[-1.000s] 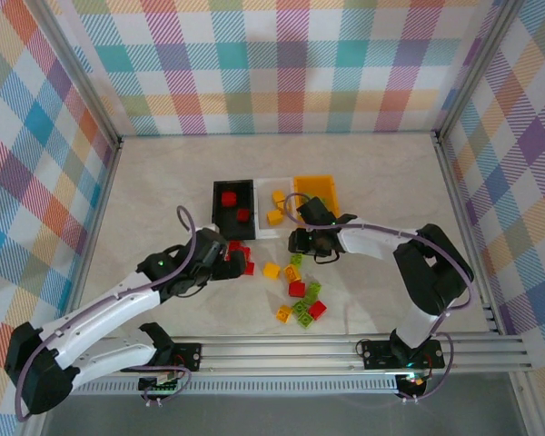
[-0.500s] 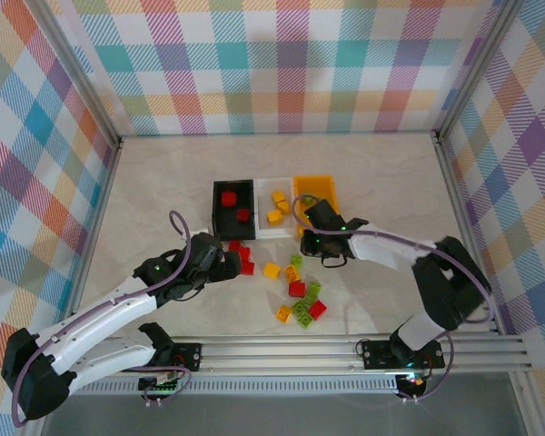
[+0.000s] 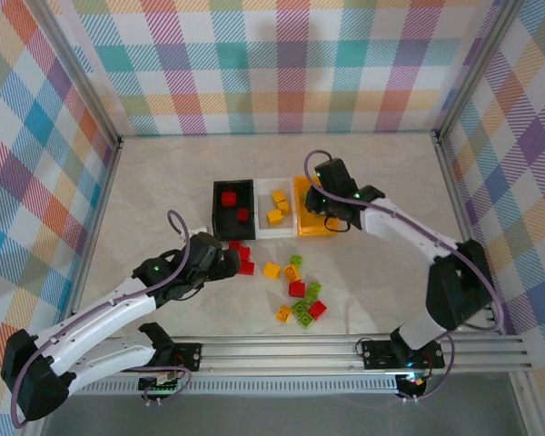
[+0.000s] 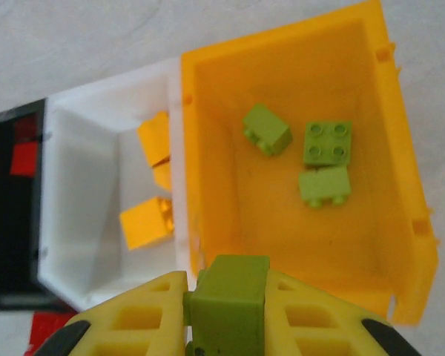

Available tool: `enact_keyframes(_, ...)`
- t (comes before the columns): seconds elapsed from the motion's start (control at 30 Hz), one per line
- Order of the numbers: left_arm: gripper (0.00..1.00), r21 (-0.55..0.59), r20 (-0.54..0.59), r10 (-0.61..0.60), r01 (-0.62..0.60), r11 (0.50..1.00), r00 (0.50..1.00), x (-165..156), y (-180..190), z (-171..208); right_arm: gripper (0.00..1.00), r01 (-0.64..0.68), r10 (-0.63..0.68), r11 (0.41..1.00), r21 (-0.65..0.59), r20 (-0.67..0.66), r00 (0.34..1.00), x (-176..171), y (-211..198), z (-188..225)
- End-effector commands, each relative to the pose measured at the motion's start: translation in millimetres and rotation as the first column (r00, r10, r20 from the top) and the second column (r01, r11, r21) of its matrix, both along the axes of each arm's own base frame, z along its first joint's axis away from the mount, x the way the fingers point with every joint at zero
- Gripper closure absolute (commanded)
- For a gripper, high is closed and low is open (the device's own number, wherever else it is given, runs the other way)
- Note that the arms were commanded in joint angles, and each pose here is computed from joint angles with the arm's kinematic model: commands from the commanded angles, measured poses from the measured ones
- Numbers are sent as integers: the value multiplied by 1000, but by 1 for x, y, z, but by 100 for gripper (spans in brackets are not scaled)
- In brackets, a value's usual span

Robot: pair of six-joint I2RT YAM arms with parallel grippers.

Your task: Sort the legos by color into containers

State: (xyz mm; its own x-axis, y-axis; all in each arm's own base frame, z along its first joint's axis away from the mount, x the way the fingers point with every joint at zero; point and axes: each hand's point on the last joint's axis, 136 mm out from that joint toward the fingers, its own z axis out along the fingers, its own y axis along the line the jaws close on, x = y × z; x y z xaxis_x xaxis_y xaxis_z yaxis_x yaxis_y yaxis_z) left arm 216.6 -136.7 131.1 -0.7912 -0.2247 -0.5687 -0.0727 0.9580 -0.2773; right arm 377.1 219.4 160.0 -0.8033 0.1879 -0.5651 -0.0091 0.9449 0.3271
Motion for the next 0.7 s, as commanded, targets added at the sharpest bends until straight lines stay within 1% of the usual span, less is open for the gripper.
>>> enact_keyframes(0.0, 0, -5, 27, 4, -4, 1000, 1000, 0, 4, 4, 75, -4, 2, 998, -59, -30, 1000, 14, 0, -11)
enact_keyframes(0.13, 0, -15, 28, 8, -8, 1000, 1000, -2, 5, 4, 73, 16, -19, 997, -71, -44, 999, 30, 3, -19)
enact_keyframes(0.2, 0, -14, 31, 9, -8, 1000, 999, -2, 5, 5, 70, 24, -27, 997, -69, -49, 998, 35, 4, -21)
enact_keyframes(0.23, 0, -12, 31, 12, -12, 1000, 999, -2, 6, 5, 65, 27, -31, 997, -67, -50, 998, 37, 5, -20)
enact_keyframes(0.33, 0, -17, 37, 13, -12, 1000, 999, -2, 7, 7, 44, 24, -26, 998, -52, -37, 999, 39, 7, -12)
enact_keyframes(0.37, 0, -18, 40, 13, -12, 1000, 999, -2, 7, 8, 38, 23, -24, 999, -42, -26, 999, 39, 8, -7)
enact_keyframes(0.4, 0, -18, 43, 15, -14, 1000, 999, -2, 7, 9, 35, 22, -22, 999, -38, -18, 1000, 38, 7, -3)
enact_keyframes(0.53, 0, -23, 50, 16, -15, 1000, 999, -2, 7, 11, 28, 15, -15, 1000, -2, 13, 1000, 27, 4, 16)
enact_keyframes(0.67, 0, -26, 49, 10, -9, 1000, 999, 0, 4, 10, 27, -10, 8, 998, 55, 26, 1000, 1, 3, 26)
